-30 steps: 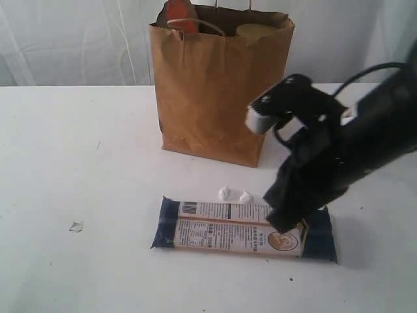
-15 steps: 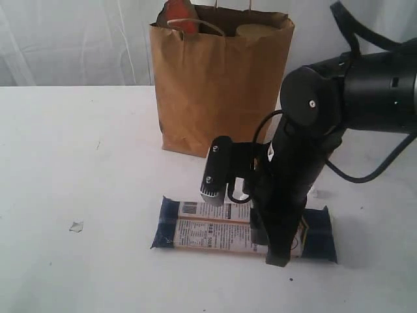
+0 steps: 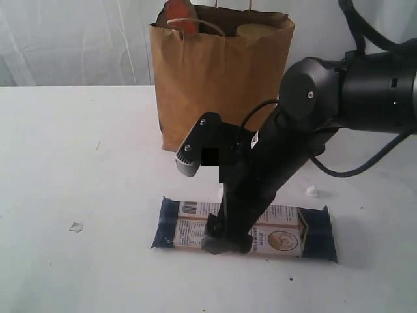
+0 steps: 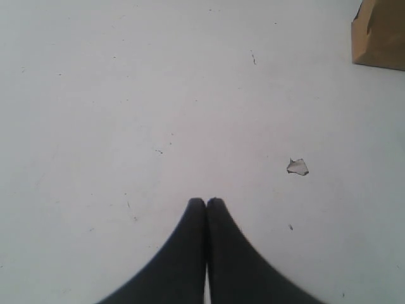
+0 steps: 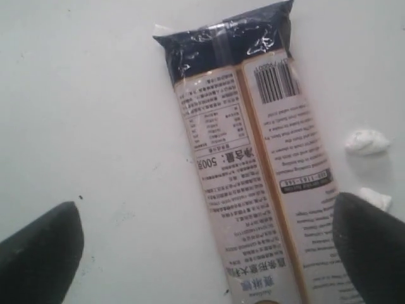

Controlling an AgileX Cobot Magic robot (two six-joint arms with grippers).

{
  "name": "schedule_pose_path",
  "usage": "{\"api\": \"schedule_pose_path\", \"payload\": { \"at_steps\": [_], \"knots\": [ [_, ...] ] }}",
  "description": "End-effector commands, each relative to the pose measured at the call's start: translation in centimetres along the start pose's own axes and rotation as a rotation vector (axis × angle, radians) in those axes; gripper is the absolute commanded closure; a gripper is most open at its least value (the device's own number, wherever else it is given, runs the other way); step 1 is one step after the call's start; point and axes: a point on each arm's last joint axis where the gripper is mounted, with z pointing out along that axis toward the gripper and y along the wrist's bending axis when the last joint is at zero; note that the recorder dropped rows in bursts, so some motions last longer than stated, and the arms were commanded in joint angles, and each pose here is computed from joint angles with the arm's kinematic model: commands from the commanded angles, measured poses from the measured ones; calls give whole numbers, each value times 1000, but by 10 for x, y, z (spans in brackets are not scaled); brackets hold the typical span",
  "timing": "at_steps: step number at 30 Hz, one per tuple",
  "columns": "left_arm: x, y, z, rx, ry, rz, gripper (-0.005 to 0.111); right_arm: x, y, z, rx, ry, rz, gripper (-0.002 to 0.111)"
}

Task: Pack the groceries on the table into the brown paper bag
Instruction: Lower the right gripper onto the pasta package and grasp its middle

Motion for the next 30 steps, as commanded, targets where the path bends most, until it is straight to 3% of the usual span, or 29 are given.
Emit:
{"api": "schedule_pose_path", "payload": {
  "at_steps": [1, 4, 8, 16, 23, 30],
  "knots": [
    [0, 0, 0, 0, -5, -8, 107, -5, 5, 5, -30, -1, -43, 3],
    [0, 0, 0, 0, -5, -8, 107, -5, 5, 18, -6, 32, -187, 3],
    [0, 0, 0, 0, -5, -8, 107, -8, -20, 50, 178, 41, -410, 3],
    [0, 0, 0, 0, -5, -8, 107, 0, -3, 60, -24, 174, -371, 3],
    [0, 0, 0, 0, -5, -8, 107, -3, 1, 60, -50, 128, -300, 3],
    [0, 0, 0, 0, -5, -8, 107, -9, -4, 61, 18, 74, -87, 3]
  ]
}}
